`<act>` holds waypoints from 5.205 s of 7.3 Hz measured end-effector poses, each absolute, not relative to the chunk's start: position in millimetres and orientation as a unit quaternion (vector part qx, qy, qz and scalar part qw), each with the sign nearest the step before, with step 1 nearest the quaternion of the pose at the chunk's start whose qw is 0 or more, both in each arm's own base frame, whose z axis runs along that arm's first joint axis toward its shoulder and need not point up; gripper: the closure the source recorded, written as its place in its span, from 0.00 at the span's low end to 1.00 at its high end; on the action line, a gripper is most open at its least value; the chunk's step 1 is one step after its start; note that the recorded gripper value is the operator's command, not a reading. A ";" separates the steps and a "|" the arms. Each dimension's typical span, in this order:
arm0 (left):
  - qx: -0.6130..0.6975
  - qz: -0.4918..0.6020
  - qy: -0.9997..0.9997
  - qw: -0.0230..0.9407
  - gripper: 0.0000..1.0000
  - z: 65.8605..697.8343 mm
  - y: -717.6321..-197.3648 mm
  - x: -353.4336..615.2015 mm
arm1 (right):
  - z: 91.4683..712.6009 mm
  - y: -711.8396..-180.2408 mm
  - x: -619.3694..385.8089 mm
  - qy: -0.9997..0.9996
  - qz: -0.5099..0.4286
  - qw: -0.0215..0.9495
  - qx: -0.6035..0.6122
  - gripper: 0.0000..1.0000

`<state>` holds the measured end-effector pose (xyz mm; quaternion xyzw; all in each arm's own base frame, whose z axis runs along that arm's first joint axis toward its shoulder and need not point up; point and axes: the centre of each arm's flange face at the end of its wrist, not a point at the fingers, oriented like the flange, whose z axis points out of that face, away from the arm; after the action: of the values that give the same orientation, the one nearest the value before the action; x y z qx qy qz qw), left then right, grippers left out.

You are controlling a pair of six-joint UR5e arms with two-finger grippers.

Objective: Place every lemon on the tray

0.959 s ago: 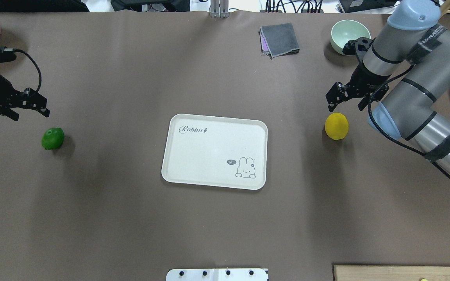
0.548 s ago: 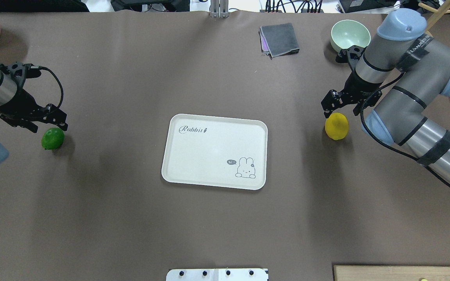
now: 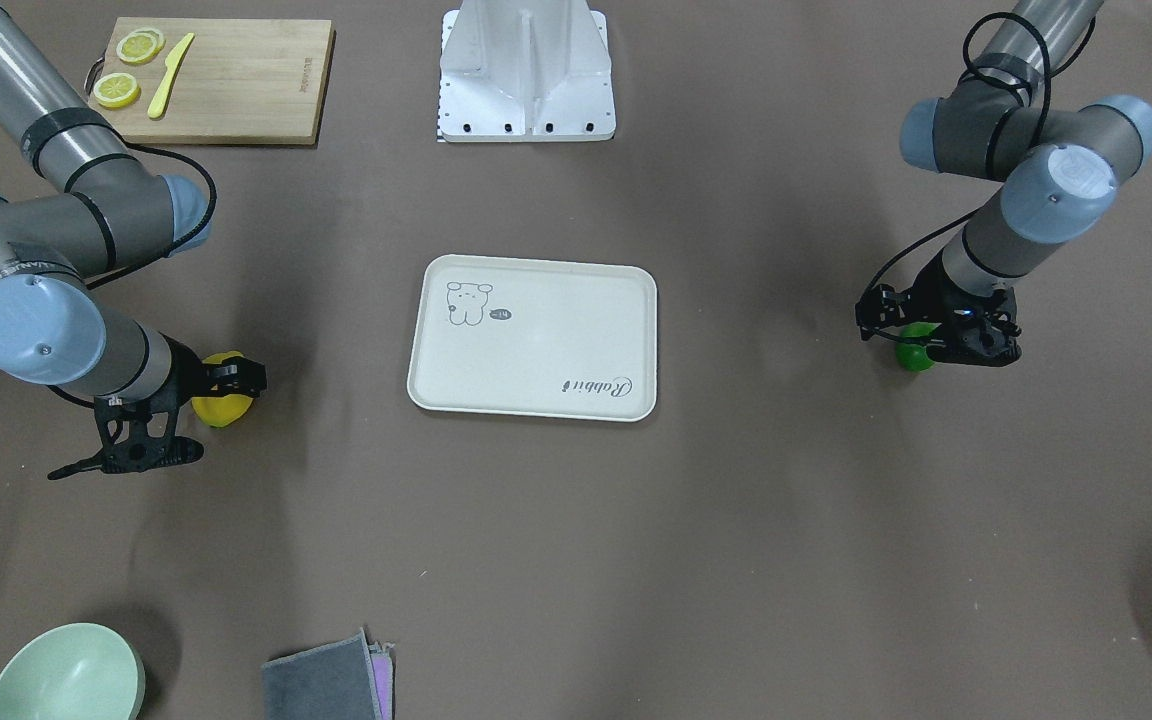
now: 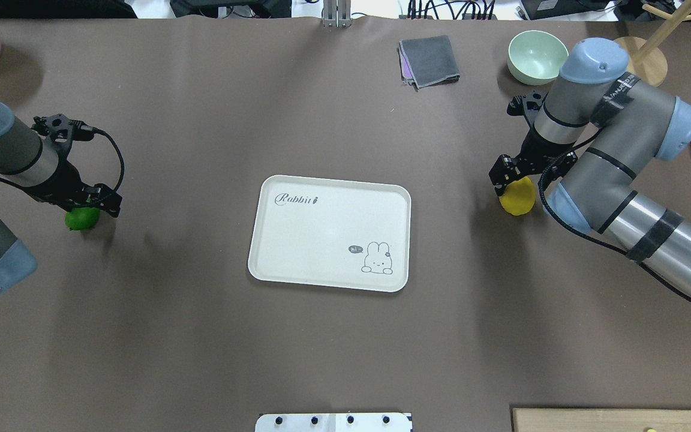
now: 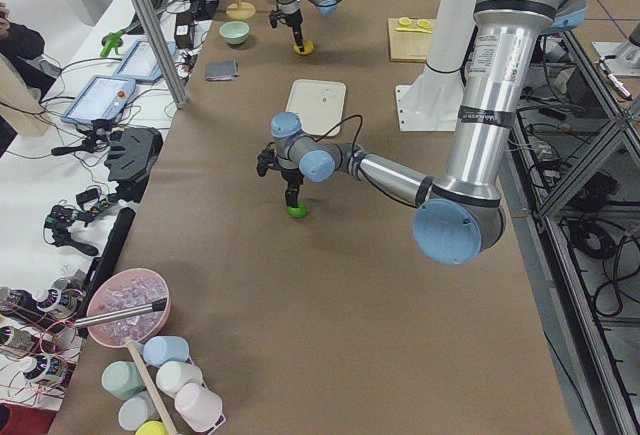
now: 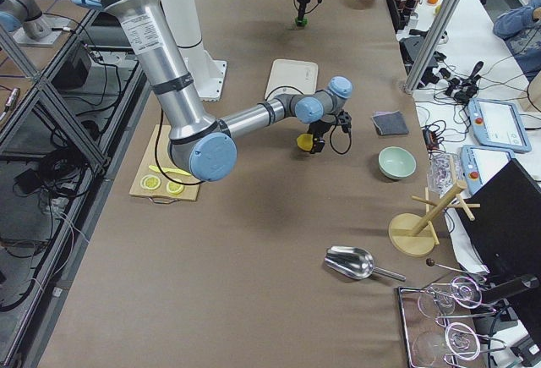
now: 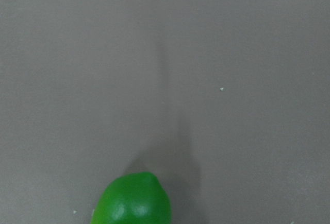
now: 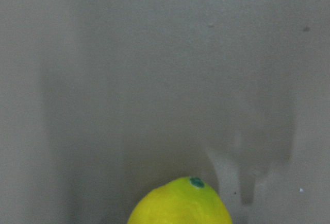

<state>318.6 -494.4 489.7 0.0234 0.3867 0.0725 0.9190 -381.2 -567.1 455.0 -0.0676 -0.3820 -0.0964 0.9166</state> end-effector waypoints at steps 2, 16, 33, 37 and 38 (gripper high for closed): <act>0.034 0.093 0.385 0.918 0.03 481.5 -486.3 305.7 | 447.4 -566.7 -386.0 -0.385 -0.102 0.915 -0.063 0.93; 0.012 0.144 0.353 0.925 0.84 522.1 -500.5 309.5 | 278.3 -486.9 -539.3 -0.459 -0.302 0.833 0.067 0.05; -0.063 0.013 0.496 0.866 0.93 248.8 -492.0 517.2 | 512.6 -549.8 -107.4 -0.413 -0.058 0.907 0.055 0.01; -0.063 0.026 0.499 0.864 0.02 241.5 -481.9 536.6 | 553.2 -550.8 -44.0 -0.377 -0.003 0.926 -0.008 0.00; -0.062 0.026 0.498 0.864 0.02 242.4 -481.7 535.6 | 560.1 -551.0 -35.1 -0.373 0.005 0.928 -0.017 0.00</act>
<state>535.6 -481.7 242.4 -0.0622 0.4985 0.0262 0.8643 -35.1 -551.0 560.1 -0.0166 -0.3732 0.0054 0.9276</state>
